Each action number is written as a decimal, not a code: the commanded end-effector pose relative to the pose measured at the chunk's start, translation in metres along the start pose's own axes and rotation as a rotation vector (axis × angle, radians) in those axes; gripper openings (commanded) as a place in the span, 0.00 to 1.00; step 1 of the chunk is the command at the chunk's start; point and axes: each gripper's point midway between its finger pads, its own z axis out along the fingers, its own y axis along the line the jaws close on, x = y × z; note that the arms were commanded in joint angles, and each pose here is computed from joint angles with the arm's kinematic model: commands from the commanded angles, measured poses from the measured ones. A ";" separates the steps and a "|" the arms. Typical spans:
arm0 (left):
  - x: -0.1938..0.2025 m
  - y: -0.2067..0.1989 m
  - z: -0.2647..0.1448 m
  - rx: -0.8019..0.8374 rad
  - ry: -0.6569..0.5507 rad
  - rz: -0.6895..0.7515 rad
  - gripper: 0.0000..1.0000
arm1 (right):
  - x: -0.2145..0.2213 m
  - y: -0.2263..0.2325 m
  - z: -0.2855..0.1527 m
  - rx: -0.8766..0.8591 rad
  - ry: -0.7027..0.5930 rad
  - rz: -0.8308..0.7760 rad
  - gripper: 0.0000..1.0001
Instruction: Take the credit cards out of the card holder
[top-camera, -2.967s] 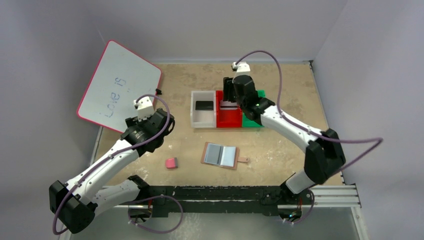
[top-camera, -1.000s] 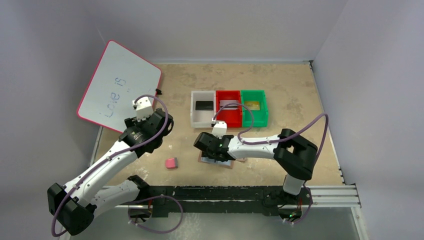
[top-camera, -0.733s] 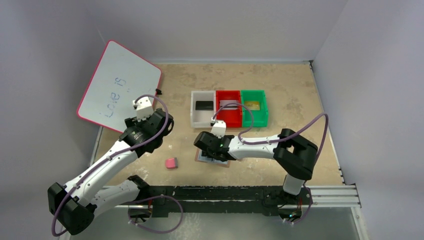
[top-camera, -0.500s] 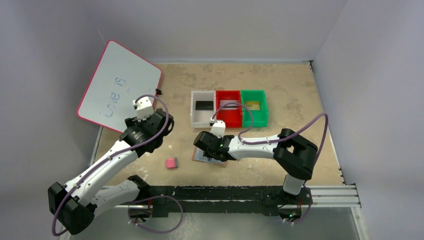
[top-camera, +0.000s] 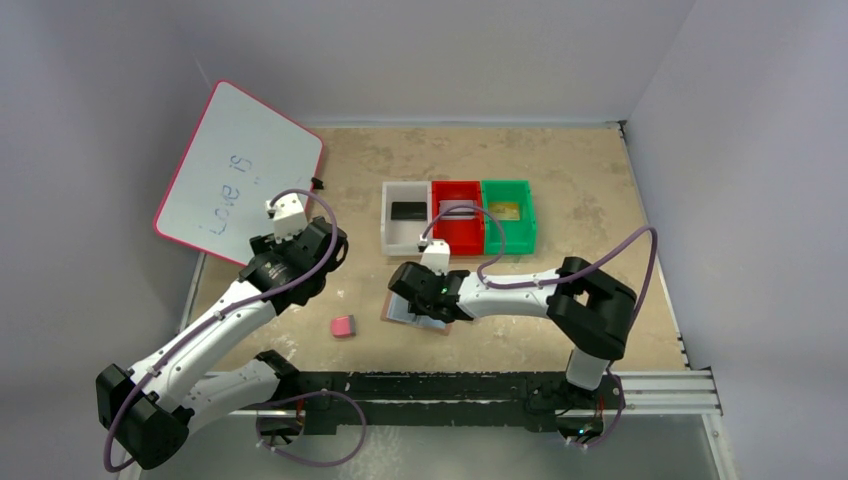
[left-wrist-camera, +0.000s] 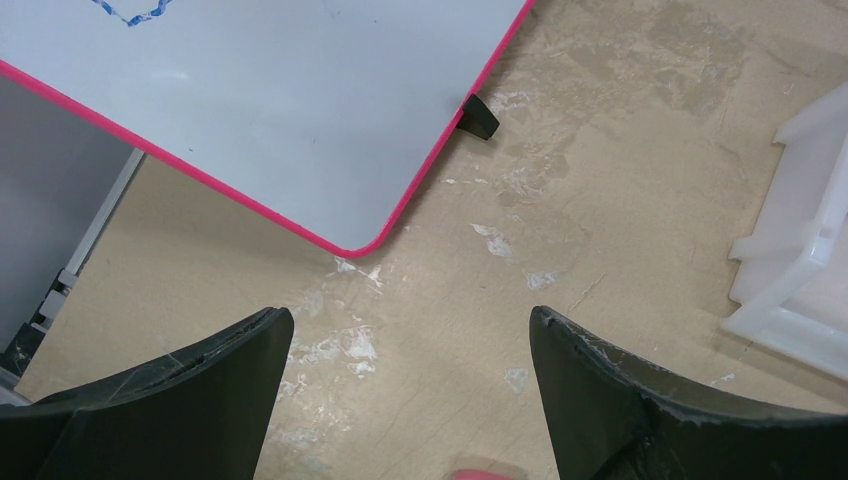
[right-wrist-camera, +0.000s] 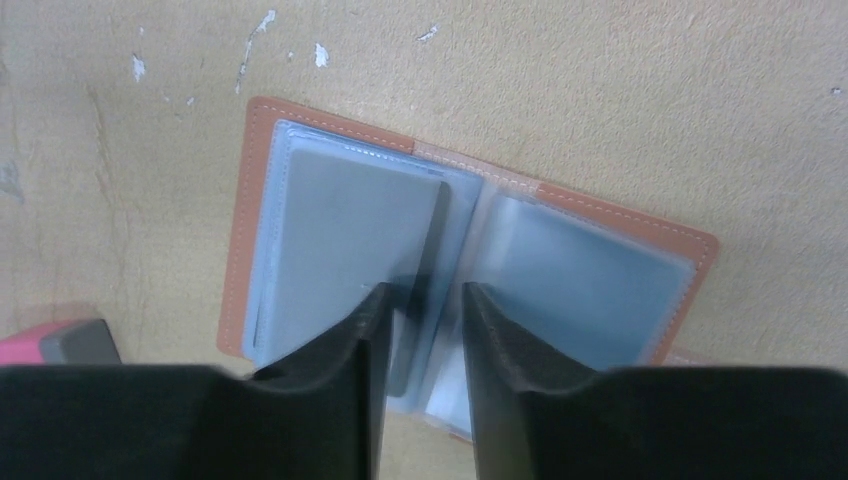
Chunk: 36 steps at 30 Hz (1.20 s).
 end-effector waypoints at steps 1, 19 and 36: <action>-0.015 -0.002 -0.004 0.007 -0.029 -0.025 0.89 | -0.004 0.002 -0.007 -0.025 0.008 -0.040 0.45; -0.019 0.001 -0.007 0.018 -0.044 -0.048 0.88 | -0.014 0.020 0.001 0.015 0.002 -0.054 0.63; -0.019 0.001 -0.007 0.021 -0.044 -0.050 0.88 | 0.004 0.008 0.016 0.067 0.051 -0.101 0.23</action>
